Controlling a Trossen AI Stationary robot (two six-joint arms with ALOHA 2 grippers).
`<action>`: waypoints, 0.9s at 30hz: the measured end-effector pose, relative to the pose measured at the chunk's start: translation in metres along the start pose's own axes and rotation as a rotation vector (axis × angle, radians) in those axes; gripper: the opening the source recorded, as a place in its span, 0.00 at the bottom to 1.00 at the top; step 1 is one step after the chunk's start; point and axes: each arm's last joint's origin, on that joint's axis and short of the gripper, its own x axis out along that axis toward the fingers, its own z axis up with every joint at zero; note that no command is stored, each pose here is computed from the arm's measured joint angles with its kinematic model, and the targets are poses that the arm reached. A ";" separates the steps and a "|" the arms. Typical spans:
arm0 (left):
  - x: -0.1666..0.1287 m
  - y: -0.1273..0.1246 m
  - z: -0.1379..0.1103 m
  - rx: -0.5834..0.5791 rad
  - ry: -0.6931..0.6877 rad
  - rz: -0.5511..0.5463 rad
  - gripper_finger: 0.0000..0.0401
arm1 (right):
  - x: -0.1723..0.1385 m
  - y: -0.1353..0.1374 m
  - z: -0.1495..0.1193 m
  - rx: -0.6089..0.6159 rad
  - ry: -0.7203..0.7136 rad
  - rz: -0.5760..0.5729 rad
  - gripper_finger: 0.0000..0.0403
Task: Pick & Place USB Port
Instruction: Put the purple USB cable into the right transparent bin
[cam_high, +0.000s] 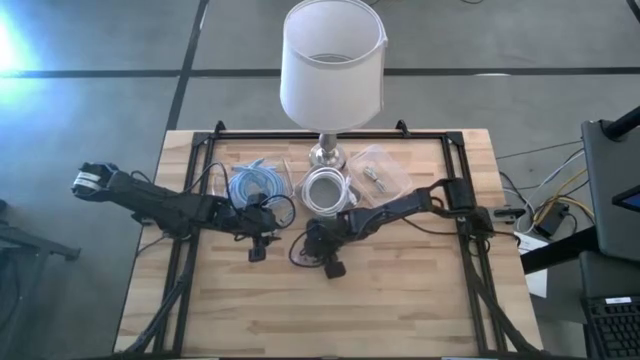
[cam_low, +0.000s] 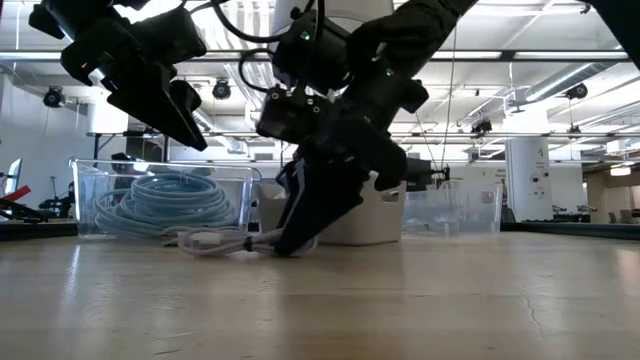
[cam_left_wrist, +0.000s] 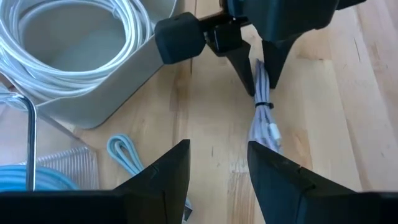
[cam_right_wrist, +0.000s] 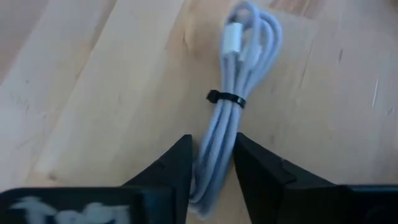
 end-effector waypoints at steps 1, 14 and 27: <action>0.000 0.000 0.000 0.000 0.000 0.000 0.41 | -0.001 0.001 -0.001 0.003 0.012 0.002 0.25; 0.000 0.000 0.000 0.000 0.000 -0.001 0.41 | -0.035 0.019 -0.008 0.085 0.185 0.038 0.05; 0.000 0.000 0.000 0.000 0.000 -0.001 0.41 | -0.125 0.034 -0.006 0.273 0.273 -0.031 0.05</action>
